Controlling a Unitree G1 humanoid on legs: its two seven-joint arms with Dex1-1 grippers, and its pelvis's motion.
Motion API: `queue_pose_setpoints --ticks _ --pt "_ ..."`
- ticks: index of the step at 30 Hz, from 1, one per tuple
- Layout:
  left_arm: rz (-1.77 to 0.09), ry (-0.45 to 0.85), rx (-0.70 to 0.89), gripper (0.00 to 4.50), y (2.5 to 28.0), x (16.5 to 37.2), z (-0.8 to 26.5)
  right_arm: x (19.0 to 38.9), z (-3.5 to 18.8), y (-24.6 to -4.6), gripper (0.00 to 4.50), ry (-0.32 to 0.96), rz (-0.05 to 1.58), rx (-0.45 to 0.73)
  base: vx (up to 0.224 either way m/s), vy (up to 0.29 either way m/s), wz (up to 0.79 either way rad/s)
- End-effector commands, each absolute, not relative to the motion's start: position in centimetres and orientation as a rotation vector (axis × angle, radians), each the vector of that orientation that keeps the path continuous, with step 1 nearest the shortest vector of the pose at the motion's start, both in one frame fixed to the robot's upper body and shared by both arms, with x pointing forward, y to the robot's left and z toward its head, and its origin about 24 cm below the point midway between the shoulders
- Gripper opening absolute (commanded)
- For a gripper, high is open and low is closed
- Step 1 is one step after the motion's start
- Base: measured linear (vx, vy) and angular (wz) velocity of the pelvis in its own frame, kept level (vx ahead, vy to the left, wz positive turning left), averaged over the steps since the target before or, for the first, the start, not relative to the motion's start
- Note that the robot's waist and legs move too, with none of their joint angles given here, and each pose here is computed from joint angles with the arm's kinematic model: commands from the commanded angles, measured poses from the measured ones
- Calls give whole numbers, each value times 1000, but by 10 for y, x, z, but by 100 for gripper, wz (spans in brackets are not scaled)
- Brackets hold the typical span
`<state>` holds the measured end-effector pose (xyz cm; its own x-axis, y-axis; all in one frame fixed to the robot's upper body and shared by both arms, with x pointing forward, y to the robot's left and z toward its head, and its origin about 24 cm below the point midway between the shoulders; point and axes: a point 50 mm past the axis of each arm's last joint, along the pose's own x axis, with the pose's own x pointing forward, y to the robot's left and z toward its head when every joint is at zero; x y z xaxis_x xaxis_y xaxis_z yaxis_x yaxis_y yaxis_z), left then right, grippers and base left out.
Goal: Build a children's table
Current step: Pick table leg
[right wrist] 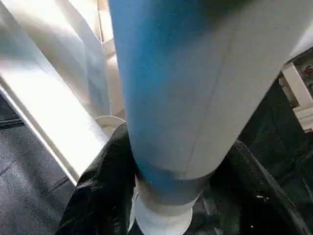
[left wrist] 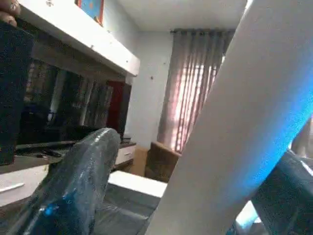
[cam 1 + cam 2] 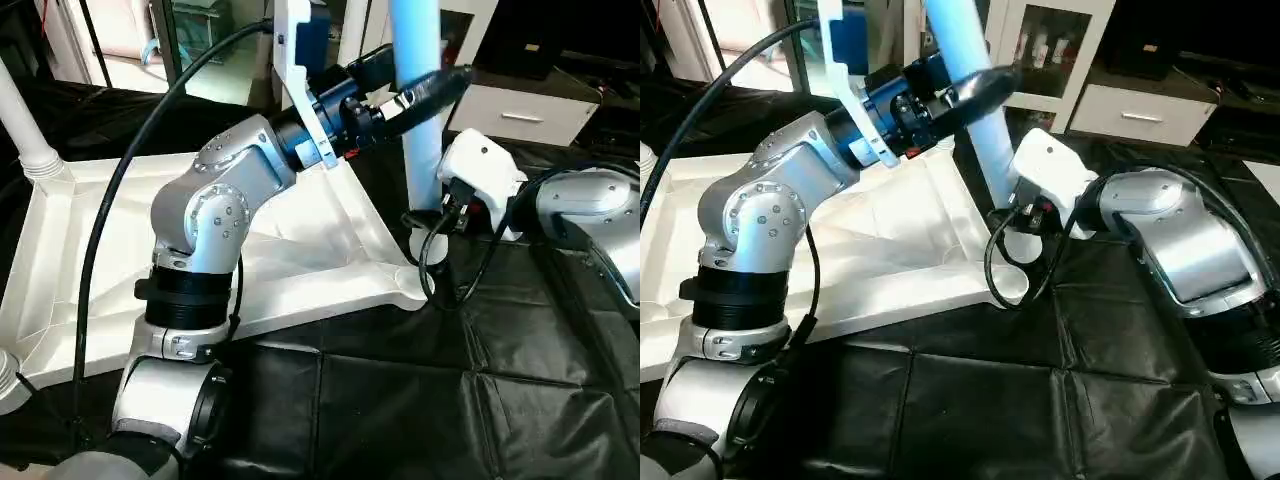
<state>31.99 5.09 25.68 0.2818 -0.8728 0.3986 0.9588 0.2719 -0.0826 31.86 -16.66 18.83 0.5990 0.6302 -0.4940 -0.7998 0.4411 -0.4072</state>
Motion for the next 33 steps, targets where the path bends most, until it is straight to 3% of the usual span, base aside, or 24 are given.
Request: queue_pose_setpoints --ticks 1,9,13,26,29,33 --pt "-1276 -298 -313 380 47 316 261 319 193 -165 172 263 890 -683 0 0 0" --pt "-1247 -278 -322 303 49 318 258 320 193 -159 172 239 898 -665 0 0 0" --pt "-1232 -279 -332 295 51 319 259 322 195 -156 172 224 898 -660 0 0 0" --pt "-1195 -282 -383 200 57 324 263 324 195 -150 172 187 884 -637 0 0 0" --pt "-1181 -286 -401 189 59 326 267 324 198 -150 245 174 886 -609 0 0 0" --pt "-1153 -270 -408 172 61 330 268 322 205 -145 276 127 924 -482 0 0 0"
